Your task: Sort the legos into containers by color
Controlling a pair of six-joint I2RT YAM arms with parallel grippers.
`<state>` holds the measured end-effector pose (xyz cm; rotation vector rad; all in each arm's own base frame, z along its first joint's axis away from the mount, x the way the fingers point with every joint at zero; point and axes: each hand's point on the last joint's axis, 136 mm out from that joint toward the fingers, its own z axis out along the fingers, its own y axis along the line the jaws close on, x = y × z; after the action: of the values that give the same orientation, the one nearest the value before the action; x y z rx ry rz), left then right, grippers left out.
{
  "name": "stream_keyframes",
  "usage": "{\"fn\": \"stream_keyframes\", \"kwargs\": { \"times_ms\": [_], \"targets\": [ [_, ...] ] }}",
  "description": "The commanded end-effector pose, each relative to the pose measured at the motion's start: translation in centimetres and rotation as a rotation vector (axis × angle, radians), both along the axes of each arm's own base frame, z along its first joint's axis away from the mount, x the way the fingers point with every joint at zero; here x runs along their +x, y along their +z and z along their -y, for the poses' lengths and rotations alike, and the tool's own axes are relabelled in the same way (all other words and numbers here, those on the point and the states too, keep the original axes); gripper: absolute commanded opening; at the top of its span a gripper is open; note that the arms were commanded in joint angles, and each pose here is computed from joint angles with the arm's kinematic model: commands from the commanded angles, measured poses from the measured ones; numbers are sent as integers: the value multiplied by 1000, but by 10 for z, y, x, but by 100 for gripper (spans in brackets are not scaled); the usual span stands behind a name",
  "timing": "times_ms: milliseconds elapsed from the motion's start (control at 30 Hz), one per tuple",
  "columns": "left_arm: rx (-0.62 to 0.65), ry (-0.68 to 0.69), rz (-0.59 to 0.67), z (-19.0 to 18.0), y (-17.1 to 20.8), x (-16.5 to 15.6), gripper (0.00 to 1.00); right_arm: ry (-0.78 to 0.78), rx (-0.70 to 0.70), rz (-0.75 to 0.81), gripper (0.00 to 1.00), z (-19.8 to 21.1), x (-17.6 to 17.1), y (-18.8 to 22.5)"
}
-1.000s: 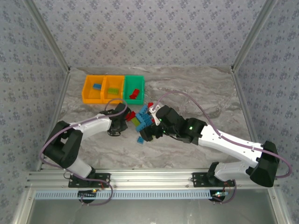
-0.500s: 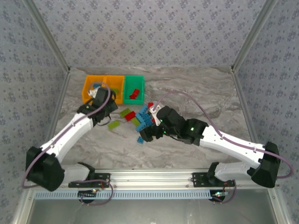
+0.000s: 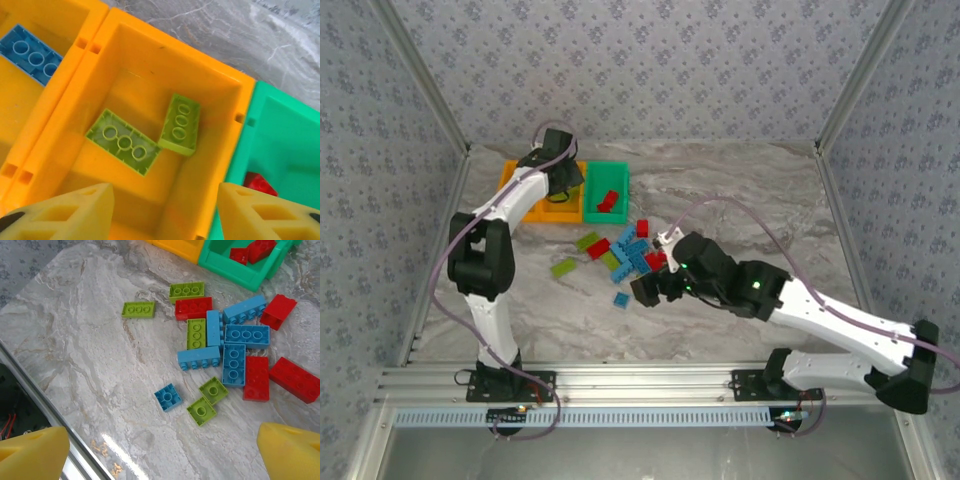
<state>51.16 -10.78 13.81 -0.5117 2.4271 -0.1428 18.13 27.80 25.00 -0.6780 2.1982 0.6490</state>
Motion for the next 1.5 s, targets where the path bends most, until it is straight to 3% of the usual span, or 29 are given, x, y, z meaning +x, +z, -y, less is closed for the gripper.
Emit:
{"fn": "stream_keyframes", "kwargs": {
  "times_ms": [0,167,300,500,600,733,800,1000,1233,1467],
  "targets": [
    [1,-38,-8,1,20,-6,62,-76,21,17,100,27,-3,8],
    [-43,-88,40,15,49,-45,59,-117,41,29,100,41,-3,7],
    [-23,-232,79,42,64,-108,59,-124,47,28,100,37,2,3],
    [181,-512,18,43,30,-202,58,-105,39,11,100,20,13,-3],
    [268,-509,-50,18,1,-222,58,-83,36,-5,100,8,19,-4],
    [365,-498,-215,-3,-35,-226,60,-57,33,-25,100,-5,21,-3],
    [378,-509,-259,-3,-47,-222,65,-53,30,-31,100,-6,21,-4],
    [254,-550,-318,10,-74,-207,74,-80,25,-39,100,3,19,-4],
    [250,-532,-396,6,-96,-192,68,-125,39,-28,100,16,18,-2],
    [241,-531,-469,4,-116,-200,64,-141,43,-37,100,17,19,-4]
  ]
}}
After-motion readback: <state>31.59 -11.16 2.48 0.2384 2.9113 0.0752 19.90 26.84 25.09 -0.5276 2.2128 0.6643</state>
